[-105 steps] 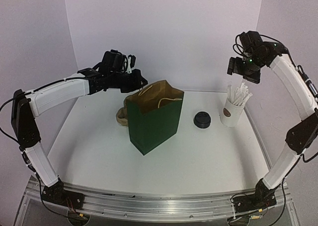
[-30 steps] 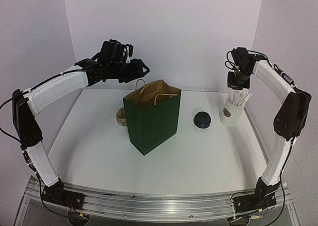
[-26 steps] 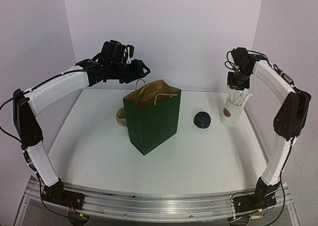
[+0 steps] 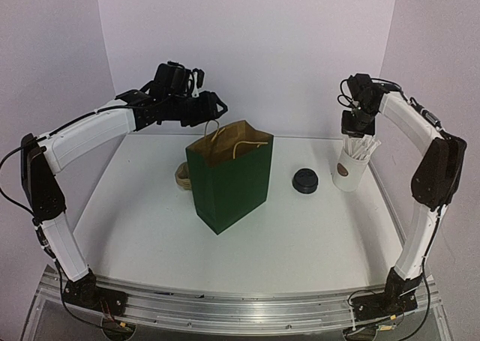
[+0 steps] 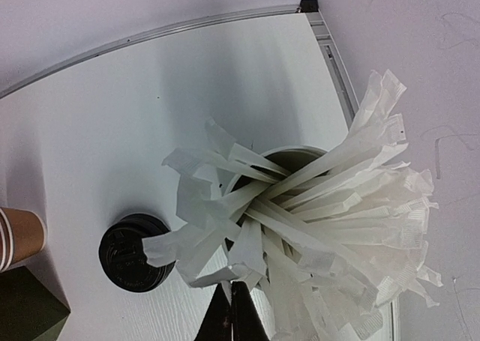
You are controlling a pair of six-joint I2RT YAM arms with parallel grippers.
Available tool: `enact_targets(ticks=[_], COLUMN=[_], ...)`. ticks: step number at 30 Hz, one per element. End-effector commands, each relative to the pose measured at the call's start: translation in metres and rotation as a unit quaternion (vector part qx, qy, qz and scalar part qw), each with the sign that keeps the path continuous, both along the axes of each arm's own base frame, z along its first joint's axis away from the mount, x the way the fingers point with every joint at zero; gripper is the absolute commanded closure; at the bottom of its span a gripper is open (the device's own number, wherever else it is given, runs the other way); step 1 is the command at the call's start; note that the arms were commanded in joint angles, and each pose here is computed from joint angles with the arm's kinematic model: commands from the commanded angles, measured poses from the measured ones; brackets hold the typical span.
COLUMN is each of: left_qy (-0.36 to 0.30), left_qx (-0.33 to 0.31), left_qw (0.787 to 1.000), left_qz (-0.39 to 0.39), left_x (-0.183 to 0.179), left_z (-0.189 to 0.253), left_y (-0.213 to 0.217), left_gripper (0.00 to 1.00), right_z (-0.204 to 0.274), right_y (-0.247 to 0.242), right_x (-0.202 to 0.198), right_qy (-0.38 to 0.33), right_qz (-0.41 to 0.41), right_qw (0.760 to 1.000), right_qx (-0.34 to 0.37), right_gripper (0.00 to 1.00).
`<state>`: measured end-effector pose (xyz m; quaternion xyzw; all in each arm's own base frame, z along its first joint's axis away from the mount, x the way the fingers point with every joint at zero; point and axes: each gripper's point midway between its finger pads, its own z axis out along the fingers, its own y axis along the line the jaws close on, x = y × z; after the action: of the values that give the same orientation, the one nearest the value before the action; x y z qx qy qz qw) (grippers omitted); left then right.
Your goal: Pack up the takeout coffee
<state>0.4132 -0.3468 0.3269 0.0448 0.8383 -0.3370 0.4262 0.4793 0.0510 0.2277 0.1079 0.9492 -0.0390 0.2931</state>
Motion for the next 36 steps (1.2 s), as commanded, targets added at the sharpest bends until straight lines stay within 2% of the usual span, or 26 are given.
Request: enact_targets(ticks=[1,18,25,36], left_qy=[-0.037,-0.047,-0.062,-0.074], left_qx=[-0.025,-0.026,-0.016,0.016], left_qw=[0.999,0.998,0.998,0.996], left_qz=[-0.005,-0.017,0.001,0.047], left_x=[0.003,0.008,0.006,0.011], left_z=[0.035,0.041,0.049,0.057], left_y=[-0.005,-0.013,-0.001,0.021], left_gripper=[0.48,0.48,0.48,0.49], right_z=[0.059,0.191,0.275,0.316], right_y=[-0.002,-0.003,0.012,0.078], right_x=[-0.016,-0.044,-0.071,-0.091], right_qy=[-0.059,-0.199,-0.295,-0.323], right_qz=[0.001,0.011,0.064,0.191], right_qw=[0.998,0.979,0.948,0.887], right_qx=[0.015,0.053,0.102,0.268], right_gripper=[1.00,1.00,1.00,1.00])
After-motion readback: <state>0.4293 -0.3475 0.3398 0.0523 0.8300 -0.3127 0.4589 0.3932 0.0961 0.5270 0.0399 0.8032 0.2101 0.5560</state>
